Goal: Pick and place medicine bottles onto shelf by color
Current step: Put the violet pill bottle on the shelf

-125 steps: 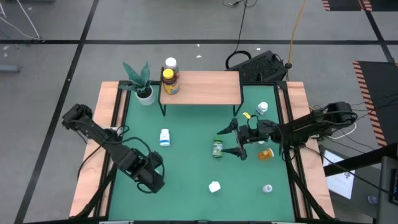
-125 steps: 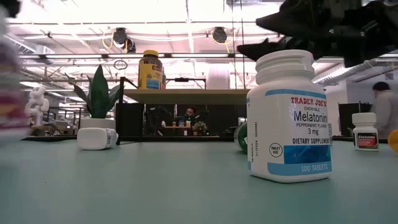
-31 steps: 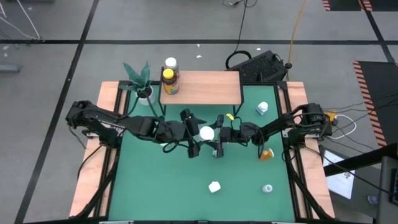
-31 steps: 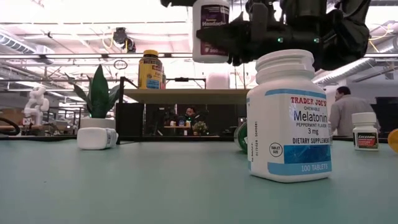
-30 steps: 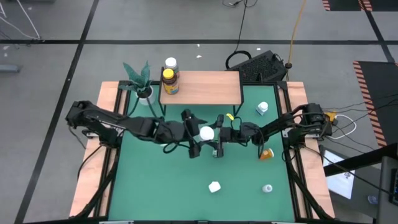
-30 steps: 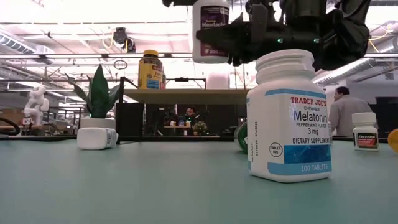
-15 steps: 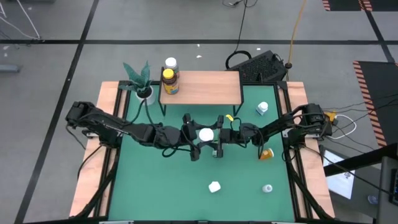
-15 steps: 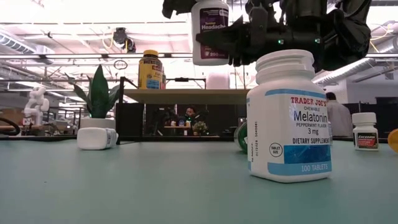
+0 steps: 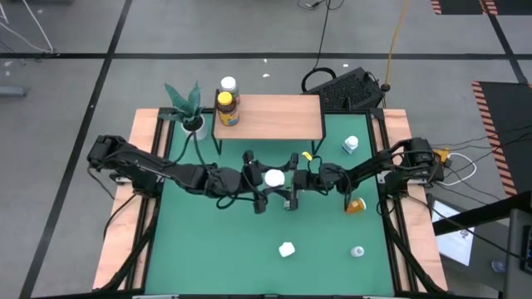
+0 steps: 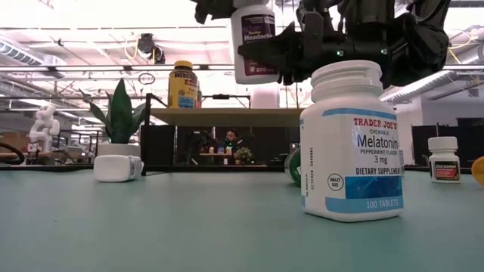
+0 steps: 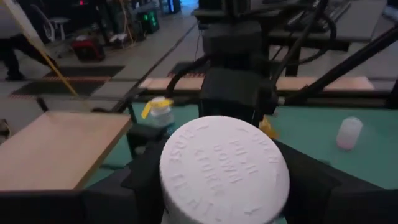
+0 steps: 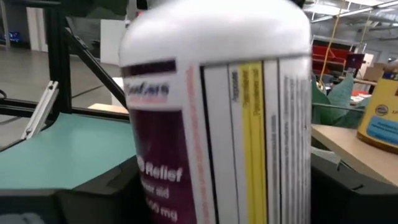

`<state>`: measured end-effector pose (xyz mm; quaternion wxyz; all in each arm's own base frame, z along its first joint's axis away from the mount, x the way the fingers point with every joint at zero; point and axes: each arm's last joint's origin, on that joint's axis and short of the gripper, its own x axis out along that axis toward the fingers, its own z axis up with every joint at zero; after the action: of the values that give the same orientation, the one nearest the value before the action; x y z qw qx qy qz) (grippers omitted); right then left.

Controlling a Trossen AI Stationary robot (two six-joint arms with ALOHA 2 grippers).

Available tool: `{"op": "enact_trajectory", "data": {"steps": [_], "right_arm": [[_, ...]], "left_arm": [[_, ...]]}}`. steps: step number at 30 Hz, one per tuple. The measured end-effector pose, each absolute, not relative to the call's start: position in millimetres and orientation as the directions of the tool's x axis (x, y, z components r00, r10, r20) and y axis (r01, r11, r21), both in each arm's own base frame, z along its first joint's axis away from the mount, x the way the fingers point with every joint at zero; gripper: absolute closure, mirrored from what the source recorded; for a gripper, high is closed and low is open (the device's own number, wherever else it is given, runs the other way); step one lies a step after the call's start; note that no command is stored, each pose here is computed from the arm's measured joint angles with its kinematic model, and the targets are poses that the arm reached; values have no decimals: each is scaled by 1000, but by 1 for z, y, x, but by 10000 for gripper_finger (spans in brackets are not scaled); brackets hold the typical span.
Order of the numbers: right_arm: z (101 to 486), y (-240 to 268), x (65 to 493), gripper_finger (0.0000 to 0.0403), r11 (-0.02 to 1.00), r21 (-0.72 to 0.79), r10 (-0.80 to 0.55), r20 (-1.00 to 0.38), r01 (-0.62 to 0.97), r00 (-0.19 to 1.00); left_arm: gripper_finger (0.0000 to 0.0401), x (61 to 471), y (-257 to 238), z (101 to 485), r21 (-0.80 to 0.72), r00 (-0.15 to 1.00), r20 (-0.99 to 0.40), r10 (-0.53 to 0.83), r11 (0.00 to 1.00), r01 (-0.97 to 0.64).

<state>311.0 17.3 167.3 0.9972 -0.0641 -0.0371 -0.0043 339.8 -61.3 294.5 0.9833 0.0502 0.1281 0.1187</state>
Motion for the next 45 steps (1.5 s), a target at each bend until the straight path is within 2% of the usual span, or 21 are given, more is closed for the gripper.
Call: {"op": "enact_trajectory", "data": {"steps": [7, 11, 15, 20, 30, 36, 42, 45], "right_arm": [[170, 16, 310, 52, 989, -141, -26, 61, 34, 998], [176, 13, 308, 32, 985, -140, -94, 50, 100, 994], [179, 12, 305, 28, 974, -158, -157, 37, 161, 987], [177, 7, 301, 28, 961, -172, -217, 25, 218, 976], [166, -3, 295, 28, 963, -133, -242, -30, 236, 970], [165, -4, 295, 28, 963, -127, -242, -39, 236, 969], [165, -3, 295, 28, 963, -131, -242, -43, 235, 969], [166, -4, 295, 28, 963, -126, -242, -35, 236, 970]], "left_arm": [[166, 320, -50, 302, 119, 892, -329, 310, 951, -287], [165, 311, -41, 308, 148, 872, -352, 342, 940, -308], [159, 303, -24, 313, 189, 831, -354, 429, 903, -385], [166, 302, -4, 310, 201, 794, -391, 465, 885, -420], [157, 280, 30, 314, 170, 701, -466, 540, 832, -527], [167, 264, 42, 328, 121, 700, -458, 549, 818, -562], [141, 246, 58, 328, 149, 631, -505, 588, 780, -608], [144, 244, 68, 332, 136, 624, -483, 615, 756, -640]]}}
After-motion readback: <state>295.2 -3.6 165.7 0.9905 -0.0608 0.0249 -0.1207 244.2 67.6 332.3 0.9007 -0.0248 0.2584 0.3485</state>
